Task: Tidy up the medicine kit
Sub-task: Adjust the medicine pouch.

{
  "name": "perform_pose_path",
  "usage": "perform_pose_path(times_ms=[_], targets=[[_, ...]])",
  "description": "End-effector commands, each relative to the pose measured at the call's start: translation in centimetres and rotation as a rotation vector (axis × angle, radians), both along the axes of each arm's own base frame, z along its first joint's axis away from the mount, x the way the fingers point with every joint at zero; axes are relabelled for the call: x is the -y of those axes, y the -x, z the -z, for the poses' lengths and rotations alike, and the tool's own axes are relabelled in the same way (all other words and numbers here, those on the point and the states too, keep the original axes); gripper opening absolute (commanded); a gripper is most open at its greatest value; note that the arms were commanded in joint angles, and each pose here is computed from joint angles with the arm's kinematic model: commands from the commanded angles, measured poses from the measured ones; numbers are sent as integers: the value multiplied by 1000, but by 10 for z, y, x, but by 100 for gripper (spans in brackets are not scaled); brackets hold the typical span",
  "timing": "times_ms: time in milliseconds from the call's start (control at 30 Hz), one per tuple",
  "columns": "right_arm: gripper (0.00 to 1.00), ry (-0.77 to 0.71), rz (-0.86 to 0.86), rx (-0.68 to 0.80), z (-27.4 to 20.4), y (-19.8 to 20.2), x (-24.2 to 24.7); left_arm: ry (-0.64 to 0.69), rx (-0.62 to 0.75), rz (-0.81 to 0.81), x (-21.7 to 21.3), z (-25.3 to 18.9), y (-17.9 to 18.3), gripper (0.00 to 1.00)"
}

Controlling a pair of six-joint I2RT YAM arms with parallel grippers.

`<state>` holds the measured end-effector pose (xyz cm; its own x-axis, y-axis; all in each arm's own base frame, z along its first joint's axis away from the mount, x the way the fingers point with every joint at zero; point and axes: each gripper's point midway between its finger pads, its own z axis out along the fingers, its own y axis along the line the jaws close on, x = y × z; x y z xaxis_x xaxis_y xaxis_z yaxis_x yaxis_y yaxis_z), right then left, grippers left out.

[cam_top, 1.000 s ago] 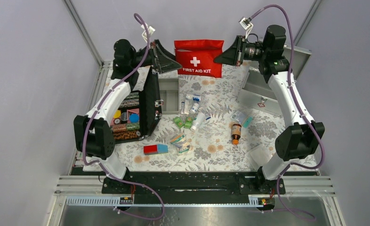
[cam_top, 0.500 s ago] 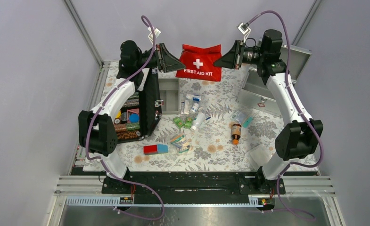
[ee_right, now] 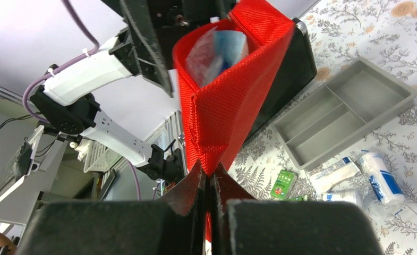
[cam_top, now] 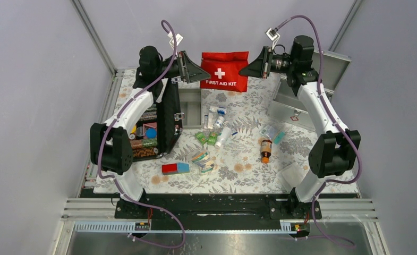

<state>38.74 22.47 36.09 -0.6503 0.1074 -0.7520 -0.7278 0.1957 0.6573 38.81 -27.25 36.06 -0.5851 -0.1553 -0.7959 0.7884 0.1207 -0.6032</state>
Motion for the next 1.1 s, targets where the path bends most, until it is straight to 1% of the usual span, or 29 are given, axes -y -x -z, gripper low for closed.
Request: perform_pose_path(times_ms=[0,100,200,333,467,633,833,1000,1067], targets=[[3,-32,-43,147,-45,16,-2,19,-13,-59,1,10,-23,78],[3,-34,-52,145,-46,20,-2,33,-31,-75,2,18,-34,85],[3,-35,-52,142,-46,21,-2,41,-36,-69,5,23,-41,86],[2,-36,-51,141,-47,20,-2,53,-38,-15,8,24,-36,87],[2,-39,-56,155,-57,23,-2,41,-70,52,10,39,-29,89],[2,-42,-70,173,-72,32,-5,40,-109,108,16,41,-25,99],[0,-51,-147,206,-92,58,-21,66,-73,153,37,18,-21,99],[0,-48,-193,195,-92,67,-23,94,-16,200,50,-10,-12,99],[0,-45,-203,195,-90,66,-21,99,21,213,49,-21,-6,91]])
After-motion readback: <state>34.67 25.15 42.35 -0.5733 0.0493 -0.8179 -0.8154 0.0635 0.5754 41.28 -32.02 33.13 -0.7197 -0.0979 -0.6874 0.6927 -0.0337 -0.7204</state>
